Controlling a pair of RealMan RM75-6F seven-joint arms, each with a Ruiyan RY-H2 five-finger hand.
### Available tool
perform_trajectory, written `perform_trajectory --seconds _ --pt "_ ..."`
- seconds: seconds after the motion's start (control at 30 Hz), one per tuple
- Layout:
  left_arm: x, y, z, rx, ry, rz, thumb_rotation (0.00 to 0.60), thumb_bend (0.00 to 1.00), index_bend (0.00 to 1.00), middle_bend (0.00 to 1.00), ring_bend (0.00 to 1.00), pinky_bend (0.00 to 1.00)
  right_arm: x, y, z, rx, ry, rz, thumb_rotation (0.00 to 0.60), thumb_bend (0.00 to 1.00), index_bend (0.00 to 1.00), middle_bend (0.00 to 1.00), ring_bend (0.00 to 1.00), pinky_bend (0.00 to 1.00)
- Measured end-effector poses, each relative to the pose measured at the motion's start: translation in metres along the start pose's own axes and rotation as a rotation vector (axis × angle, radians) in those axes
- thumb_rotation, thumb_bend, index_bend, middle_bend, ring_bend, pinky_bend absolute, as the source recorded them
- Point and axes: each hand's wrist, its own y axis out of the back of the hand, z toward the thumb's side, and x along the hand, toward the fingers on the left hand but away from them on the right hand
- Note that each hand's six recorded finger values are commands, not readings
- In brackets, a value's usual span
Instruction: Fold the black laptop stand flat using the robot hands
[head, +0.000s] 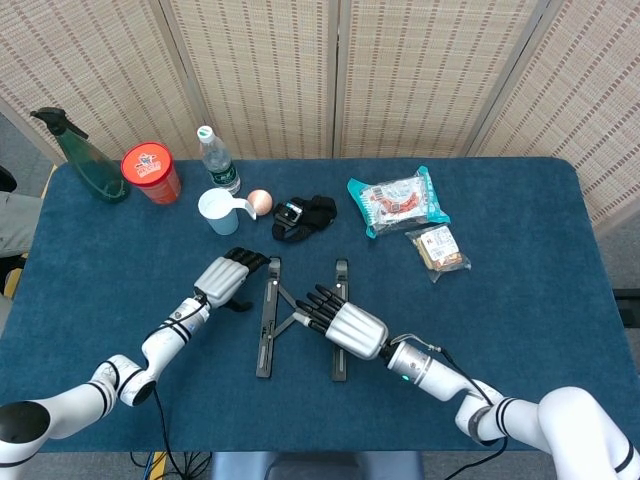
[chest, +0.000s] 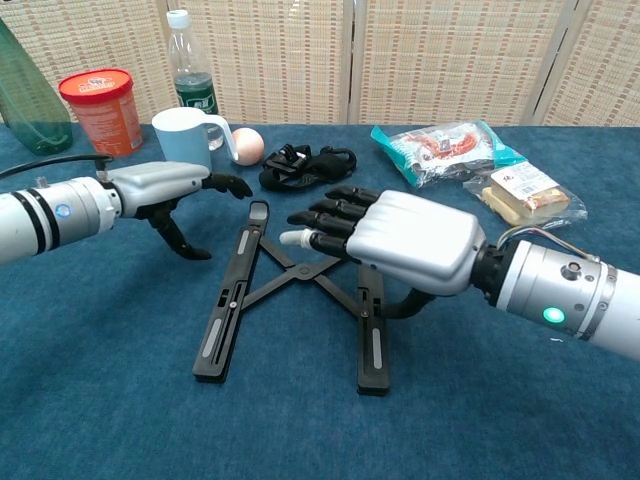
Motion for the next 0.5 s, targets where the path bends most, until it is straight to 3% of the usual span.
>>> perform_trajectory --seconds 0.5 --pt "0.0026 -0.0054 0.0046 -0.025 -0.008 -0.001 0.600 0.18 0.12 0.12 0.10 0.06 0.0053 -0.0048 0.0009 -0.015 0.011 -0.020 0.600 0.00 0.00 0.00 0.00 0.00"
